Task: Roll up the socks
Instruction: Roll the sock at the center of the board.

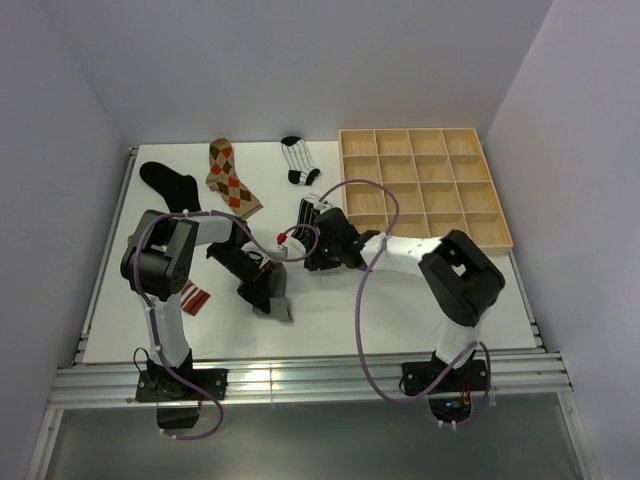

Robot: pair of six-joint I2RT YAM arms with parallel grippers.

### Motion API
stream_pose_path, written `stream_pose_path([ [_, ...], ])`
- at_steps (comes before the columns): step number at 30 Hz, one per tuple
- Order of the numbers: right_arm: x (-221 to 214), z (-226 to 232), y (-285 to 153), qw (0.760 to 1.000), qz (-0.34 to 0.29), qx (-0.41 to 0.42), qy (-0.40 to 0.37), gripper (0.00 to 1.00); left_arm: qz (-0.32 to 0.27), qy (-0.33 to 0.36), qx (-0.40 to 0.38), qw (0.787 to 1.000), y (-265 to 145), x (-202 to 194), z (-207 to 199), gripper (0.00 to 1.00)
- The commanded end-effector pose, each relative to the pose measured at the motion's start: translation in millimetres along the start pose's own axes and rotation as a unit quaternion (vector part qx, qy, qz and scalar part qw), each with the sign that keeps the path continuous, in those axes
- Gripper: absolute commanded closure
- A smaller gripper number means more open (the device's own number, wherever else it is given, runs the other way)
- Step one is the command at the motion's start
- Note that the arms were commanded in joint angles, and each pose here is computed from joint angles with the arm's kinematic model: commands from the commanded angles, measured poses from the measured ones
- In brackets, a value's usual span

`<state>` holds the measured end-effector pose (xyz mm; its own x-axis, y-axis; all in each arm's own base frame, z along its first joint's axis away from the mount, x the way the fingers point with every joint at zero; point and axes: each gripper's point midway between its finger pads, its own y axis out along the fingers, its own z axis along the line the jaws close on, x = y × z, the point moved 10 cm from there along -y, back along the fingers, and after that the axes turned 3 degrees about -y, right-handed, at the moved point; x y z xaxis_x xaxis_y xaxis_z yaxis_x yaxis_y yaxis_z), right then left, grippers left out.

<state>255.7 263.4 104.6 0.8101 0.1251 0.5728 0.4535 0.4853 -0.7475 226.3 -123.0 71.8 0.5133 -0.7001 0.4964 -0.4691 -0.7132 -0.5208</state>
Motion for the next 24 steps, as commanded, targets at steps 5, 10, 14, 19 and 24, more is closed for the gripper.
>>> stream_pose_path([
  [5, -10, 13, -50, 0.993, -0.104, 0.010, -0.052, 0.53, 0.086, -0.012, 0.019, 0.996, 4, -22, 21, 1.00],
  [10, -53, 63, -58, 0.971, -0.104, 0.021, -0.213, 0.46, 0.087, -0.017, 0.013, 0.996, 5, -22, 23, 1.00],
  [14, -70, 82, -50, 0.950, -0.108, 0.030, -0.291, 0.38, 0.084, -0.017, 0.011, 0.996, 5, -20, 24, 1.00],
  [19, -75, 95, -51, 0.931, -0.131, 0.061, -0.336, 0.32, 0.088, -0.021, 0.011, 0.996, 6, -23, 25, 1.00],
  [24, -81, 110, -52, 0.914, -0.132, 0.070, -0.378, 0.30, 0.089, -0.021, 0.005, 0.996, 5, -23, 24, 1.00],
])
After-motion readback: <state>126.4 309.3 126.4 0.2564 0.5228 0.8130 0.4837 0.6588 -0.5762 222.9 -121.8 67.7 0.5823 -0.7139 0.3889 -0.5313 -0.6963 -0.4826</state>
